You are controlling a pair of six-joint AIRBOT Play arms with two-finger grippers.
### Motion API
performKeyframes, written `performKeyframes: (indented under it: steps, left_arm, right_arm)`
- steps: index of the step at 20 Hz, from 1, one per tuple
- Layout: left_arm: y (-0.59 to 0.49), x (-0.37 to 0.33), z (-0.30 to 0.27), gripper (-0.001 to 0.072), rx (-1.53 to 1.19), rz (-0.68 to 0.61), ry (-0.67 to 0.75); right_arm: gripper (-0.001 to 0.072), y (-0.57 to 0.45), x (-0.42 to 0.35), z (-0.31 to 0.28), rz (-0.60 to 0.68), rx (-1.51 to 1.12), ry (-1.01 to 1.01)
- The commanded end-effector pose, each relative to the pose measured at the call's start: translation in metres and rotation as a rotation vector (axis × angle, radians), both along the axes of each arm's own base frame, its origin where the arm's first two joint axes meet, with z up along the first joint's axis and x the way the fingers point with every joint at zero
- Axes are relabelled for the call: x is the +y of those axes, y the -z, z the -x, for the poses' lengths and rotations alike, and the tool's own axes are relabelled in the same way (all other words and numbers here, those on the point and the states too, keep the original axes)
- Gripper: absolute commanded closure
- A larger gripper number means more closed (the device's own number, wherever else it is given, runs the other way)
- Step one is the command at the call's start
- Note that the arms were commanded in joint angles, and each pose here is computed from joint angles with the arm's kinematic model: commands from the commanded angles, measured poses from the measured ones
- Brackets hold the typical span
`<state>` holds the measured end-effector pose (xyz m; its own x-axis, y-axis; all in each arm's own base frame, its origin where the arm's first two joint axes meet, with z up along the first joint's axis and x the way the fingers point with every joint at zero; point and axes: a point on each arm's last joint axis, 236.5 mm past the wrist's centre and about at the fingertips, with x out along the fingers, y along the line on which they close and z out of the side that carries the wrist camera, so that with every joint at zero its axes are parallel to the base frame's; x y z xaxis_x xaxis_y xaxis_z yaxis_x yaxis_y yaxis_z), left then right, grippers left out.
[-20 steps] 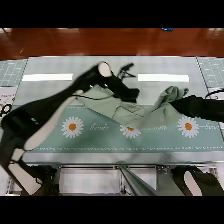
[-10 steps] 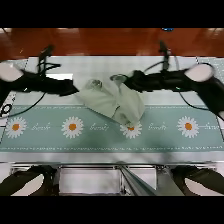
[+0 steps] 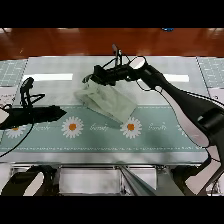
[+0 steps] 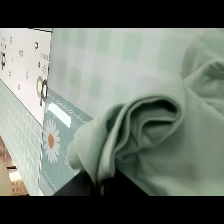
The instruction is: Fold the shirts.
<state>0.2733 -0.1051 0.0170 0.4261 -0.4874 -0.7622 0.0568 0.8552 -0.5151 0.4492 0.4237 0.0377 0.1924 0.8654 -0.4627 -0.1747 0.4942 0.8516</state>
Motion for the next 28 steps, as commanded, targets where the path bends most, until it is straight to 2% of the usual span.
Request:
performKeyframes:
  steps: [1,3,4,5,9,11,12,13,15,16,17,18,20,22,25,28]
  left_arm:
    - [0.003,0.003,0.001,0.0688,-0.008,-0.003,-0.016]
    - [0.003,0.004,-0.001,0.0687,-0.017,-0.005,-0.022]
    - [0.002,0.004,-0.002,0.0687,-0.019,-0.005,-0.025]
    - [0.002,0.004,-0.003,0.0688,-0.021,-0.005,-0.026]
    - [-0.008,0.016,-0.016,0.0687,-0.078,-0.027,-0.049]
    - [-0.034,0.035,-0.023,0.0687,-0.092,-0.024,-0.087]
    - [-0.049,0.046,-0.026,0.0687,-0.105,-0.025,-0.108]
    - [-0.066,0.058,-0.029,0.0687,-0.126,-0.031,-0.134]
    - [-0.091,0.071,-0.033,0.0687,-0.172,-0.018,-0.181]
    - [-0.096,0.071,-0.032,0.0687,-0.185,-0.002,-0.19]
    - [-0.097,0.068,-0.03,0.0687,-0.182,0.001,-0.181]
    - [-0.095,0.064,-0.027,0.0688,-0.173,0.005,-0.166]
    - [-0.083,0.049,-0.021,0.0687,-0.143,0.017,-0.125]
    - [-0.063,0.033,-0.012,0.0687,-0.097,0.03,-0.079]
    - [-0.034,0.013,-0.001,0.0688,-0.05,0.04,-0.033]
    - [-0.016,-0.002,0.01,0.0687,-0.01,0.044,0.012]
  right_arm:
    - [0.0689,0.015,0.016,-0.011,-0.015,0.022,0.017]
    - [0.0684,0.024,0.015,-0.015,-0.009,0.034,0.033]
    - [0.0517,0.028,0.016,-0.015,-0.007,0.037,0.037]
    - [0.0291,0.03,0.016,-0.015,-0.004,0.039,0.035]
    - [0.0306,0.003,-0.008,-0.004,-0.04,0.091,-0.042]
    - [0.0306,-0.038,-0.058,-0.004,-0.047,0.068,-0.09]
    - [0.0306,-0.06,-0.093,0.0,-0.009,0.035,-0.112]
    - [0.0306,-0.075,-0.132,0.005,0.079,-0.009,-0.119]
    - [0.0306,-0.08,-0.231,0.024,0.436,-0.061,-0.057]
    - [0.0305,-0.077,-0.288,0.035,0.646,-0.073,0.038]
    - [0.0305,-0.075,-0.333,0.047,0.787,-0.076,0.149]
    - [0.0305,-0.068,-0.363,0.062,0.856,-0.078,0.256]
    - [0.0304,-0.034,-0.371,0.093,0.79,-0.06,0.395]
    - [0.0295,0.015,-0.345,0.118,0.623,0.011,0.459]
    - [0.0296,0.077,-0.3,0.136,0.41,0.149,0.49]
    - [0.0296,0.113,-0.263,0.135,0.317,0.262,0.447]
